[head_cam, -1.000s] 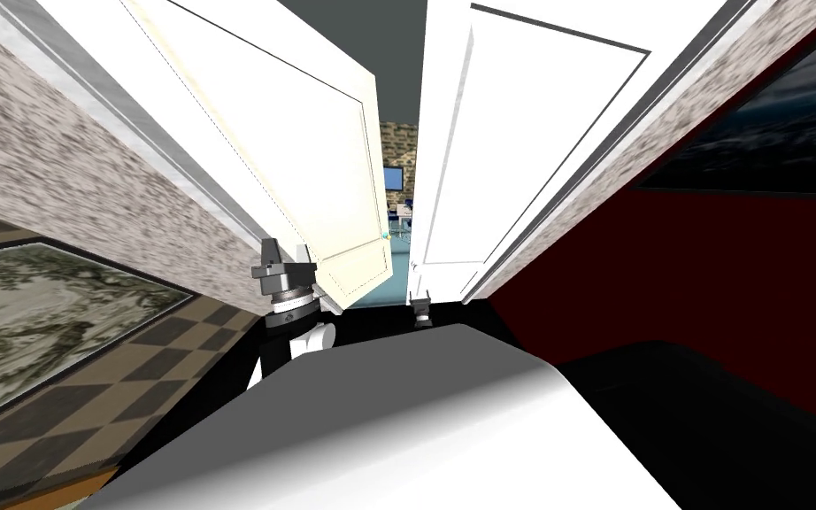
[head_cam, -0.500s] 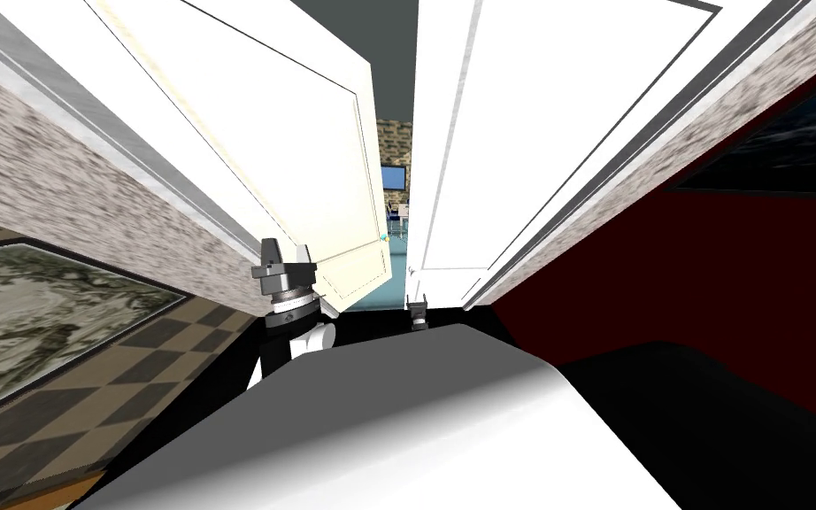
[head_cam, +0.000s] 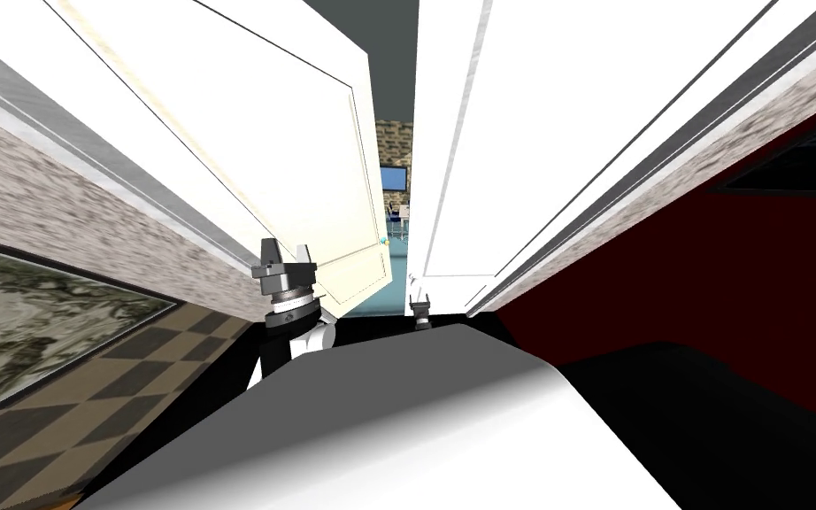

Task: Push the door open

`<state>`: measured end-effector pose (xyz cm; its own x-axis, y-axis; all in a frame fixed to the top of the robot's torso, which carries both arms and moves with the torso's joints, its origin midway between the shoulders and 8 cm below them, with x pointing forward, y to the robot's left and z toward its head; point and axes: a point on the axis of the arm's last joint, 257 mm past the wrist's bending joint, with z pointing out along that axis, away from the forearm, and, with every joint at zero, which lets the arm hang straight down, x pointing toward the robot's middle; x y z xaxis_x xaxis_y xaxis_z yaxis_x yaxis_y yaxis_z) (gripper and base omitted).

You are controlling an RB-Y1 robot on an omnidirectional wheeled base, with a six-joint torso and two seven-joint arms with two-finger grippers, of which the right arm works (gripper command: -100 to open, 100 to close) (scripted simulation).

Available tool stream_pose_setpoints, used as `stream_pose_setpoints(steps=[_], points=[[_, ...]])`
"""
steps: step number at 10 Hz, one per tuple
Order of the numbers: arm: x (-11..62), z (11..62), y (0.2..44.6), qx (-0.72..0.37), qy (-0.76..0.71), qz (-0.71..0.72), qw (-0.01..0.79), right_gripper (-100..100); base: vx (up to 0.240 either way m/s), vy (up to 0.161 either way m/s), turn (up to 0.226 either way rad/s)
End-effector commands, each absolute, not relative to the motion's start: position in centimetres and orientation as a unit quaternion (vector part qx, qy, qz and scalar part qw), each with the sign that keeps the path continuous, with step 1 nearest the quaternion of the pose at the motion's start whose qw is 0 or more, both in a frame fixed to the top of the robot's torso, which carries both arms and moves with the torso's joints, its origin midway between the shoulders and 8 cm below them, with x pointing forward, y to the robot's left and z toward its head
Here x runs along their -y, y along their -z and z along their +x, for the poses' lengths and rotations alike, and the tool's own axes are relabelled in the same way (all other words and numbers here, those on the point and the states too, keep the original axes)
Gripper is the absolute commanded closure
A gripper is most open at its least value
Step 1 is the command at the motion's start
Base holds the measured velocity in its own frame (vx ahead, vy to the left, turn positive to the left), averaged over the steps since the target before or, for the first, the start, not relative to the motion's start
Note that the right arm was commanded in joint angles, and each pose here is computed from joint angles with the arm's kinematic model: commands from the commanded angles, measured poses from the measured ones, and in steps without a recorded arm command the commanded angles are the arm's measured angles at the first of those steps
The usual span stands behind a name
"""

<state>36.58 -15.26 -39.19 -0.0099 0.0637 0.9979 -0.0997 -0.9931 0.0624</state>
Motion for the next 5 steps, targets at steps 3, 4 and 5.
stream_pose_setpoints(steps=[3, 4, 5], points=[[15.75, 36.90, 39.32, 0.018, -0.710, 0.702, 0.058, -100, 0.188, -0.005, 0.018], [15.55, 37.05, 39.28, 0.023, -0.710, 0.702, 0.056, -100, 0.196, -0.017, 0.021], [15.27, 37.16, 39.22, 0.029, -0.709, 0.702, 0.054, -100, 0.180, -0.022, 0.022]])
